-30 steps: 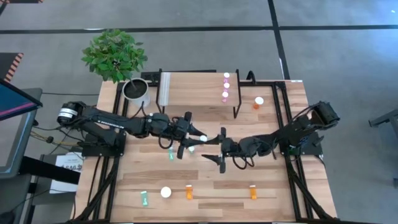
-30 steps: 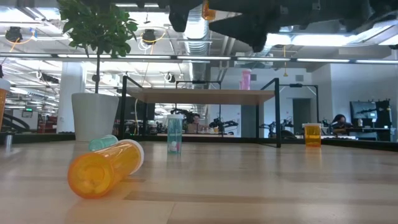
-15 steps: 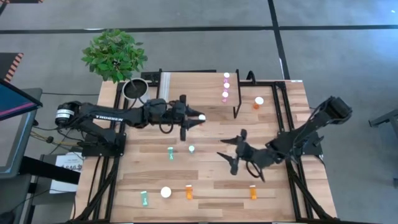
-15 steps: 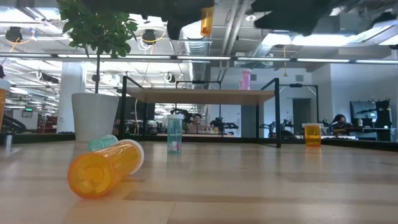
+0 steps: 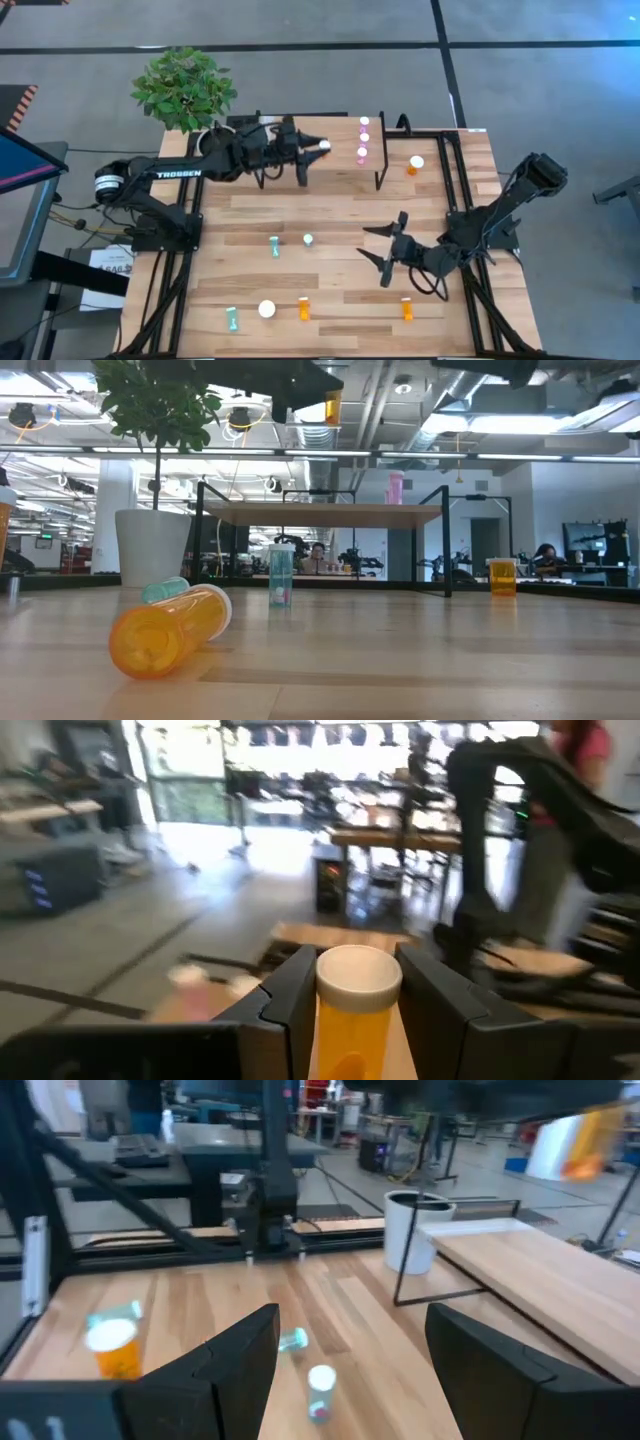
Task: Pick and place medicine bottles onto shelf by color
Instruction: Put the middle orange pill bottle on the shelf
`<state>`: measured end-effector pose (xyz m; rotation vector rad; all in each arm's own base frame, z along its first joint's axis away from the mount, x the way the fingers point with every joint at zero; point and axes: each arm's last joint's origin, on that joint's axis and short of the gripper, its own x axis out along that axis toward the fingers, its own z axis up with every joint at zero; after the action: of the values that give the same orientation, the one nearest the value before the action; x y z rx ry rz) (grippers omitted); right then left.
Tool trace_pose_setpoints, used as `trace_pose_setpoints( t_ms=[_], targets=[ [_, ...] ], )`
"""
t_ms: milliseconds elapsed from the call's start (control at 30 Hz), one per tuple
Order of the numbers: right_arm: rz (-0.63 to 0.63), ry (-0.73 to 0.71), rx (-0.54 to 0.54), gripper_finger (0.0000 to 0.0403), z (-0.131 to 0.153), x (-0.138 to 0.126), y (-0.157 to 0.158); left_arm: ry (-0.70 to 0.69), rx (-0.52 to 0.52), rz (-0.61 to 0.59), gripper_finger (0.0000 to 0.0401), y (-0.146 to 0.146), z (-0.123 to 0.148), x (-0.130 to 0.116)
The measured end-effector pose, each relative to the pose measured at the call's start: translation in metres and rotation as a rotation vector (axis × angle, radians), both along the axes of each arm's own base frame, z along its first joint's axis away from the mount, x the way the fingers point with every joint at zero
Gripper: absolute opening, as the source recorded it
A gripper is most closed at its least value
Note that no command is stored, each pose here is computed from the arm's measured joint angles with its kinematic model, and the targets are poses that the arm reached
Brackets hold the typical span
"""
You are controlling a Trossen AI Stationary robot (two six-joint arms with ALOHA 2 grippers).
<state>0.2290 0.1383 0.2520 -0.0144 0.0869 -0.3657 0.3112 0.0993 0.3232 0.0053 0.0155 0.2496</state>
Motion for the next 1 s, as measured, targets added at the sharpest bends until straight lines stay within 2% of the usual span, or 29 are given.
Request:
trace_pose_setpoints(
  t_ms=[100, 267, 633, 800, 1000],
  targets=[
    [0.015, 0.018, -0.012, 0.0276, 0.0, -0.004, 0.001, 0.015, -0.003, 0.045, 0.0103, 0.015, -0.005, -0.001],
    [0.026, 0.045, 0.007, 0.0276, -0.001, -0.005, -0.002, 0.043, -0.02, 0.05, 0.0103, 0.036, -0.026, 0.008],
    [0.045, 0.069, 0.017, 0.0276, -0.001, -0.008, -0.005, 0.023, -0.072, 0.149, 0.0103, 0.086, -0.053, 0.018],
    [0.048, 0.047, 0.033, 0.0276, -0.003, -0.016, -0.011, 0.03, -0.05, 0.174, 0.0103, 0.107, -0.057, 0.033],
    [0.084, -0.104, 0.109, 0.0276, -0.019, -0.041, -0.028, 0.042, -0.074, 0.2, 0.0103, 0.128, -0.067, 0.051]
  ],
)
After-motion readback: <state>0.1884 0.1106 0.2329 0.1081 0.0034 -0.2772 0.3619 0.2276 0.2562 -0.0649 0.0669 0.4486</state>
